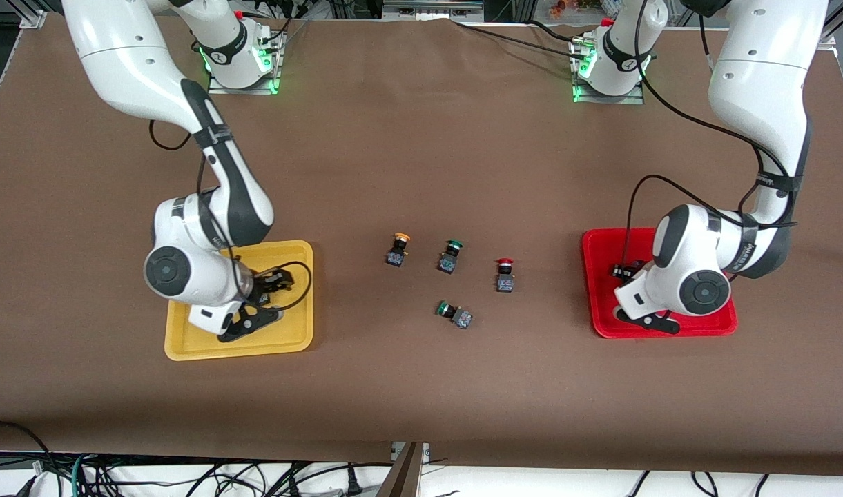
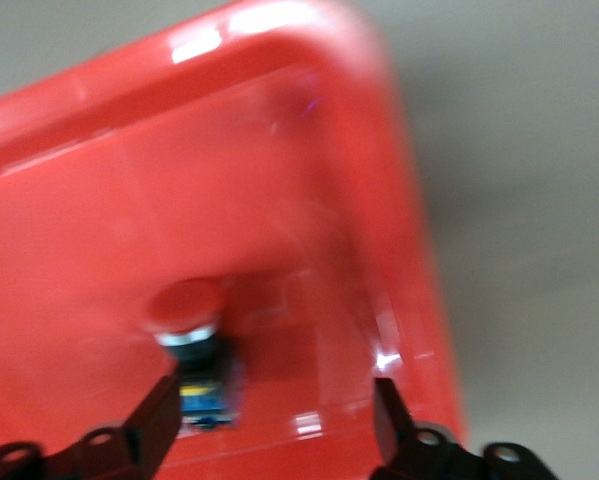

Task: Place red and yellow buttons in trays
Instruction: 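Place the orange button in the yellow tray while the left gripper fills the red tray, then grasp another orange button with the right gripper while the left gripper grasps a red button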

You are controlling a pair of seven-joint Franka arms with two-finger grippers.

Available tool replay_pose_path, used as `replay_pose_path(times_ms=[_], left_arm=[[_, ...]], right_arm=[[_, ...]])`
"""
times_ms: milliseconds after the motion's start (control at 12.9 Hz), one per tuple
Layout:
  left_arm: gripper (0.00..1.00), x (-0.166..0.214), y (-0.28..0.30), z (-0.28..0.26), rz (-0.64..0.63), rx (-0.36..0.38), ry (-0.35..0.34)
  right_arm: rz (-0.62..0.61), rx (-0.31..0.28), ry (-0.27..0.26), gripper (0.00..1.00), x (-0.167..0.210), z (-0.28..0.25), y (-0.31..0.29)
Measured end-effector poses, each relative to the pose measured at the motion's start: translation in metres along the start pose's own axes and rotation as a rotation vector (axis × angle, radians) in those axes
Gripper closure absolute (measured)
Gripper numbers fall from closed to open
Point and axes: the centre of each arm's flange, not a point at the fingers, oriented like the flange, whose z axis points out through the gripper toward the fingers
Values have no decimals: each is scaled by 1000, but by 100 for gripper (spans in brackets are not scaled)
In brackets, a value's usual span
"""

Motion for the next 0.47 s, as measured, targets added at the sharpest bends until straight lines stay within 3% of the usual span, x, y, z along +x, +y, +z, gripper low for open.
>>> replay_pose_path(times_ms=[78, 233, 310, 466], left_arm=[[1, 2, 30, -13, 10, -5, 20], [0, 3, 104, -27, -43, -4, 46], [0, 3, 158, -25, -125, 6, 66], [0, 8, 211, -10, -266, -3, 110]], right_arm=[[74, 12, -2, 0, 0, -1, -30], [218, 26, -13, 0, -5, 3, -94], [294, 26, -9, 0, -9, 10, -136], [401, 31, 8, 0, -15, 27, -181]])
